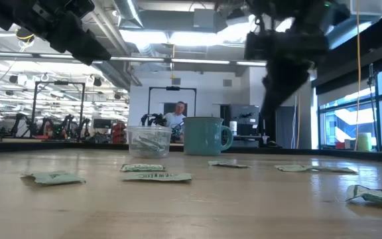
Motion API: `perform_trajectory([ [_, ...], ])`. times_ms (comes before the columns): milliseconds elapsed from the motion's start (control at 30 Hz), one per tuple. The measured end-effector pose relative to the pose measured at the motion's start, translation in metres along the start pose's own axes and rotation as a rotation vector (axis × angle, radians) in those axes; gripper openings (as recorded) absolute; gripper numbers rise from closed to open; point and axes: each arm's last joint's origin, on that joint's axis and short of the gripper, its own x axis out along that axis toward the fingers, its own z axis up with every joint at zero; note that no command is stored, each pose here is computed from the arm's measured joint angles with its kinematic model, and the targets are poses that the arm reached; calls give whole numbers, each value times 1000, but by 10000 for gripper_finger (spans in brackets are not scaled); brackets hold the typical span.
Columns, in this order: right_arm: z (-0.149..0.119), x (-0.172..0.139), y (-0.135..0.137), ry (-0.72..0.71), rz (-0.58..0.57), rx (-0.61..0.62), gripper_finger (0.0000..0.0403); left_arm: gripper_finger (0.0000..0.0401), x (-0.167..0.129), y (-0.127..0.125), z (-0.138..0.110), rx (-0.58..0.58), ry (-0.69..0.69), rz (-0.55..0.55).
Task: Pick and place Stevia / Truvia into bins
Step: Put the green stevia packet into the transparent container
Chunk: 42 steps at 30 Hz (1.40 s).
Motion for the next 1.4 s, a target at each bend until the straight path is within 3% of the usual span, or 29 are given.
perform_trajectory([
  [167,-16,5,7,24,10,11,153,78,11,-3,3,59,-24,-62],
  [267,-19,6,6,22,-43,9,153,85,27,-11,3,109,-16,-147],
  [633,-14,7,-3,-9,-77,-44,153,102,79,-62,-8,212,190,-330],
  [1000,-11,8,-9,-20,-86,-29,153,95,113,-121,-31,321,356,-345],
  [1400,-9,8,-8,-43,-80,-19,153,116,134,-143,-56,374,470,-346],
])
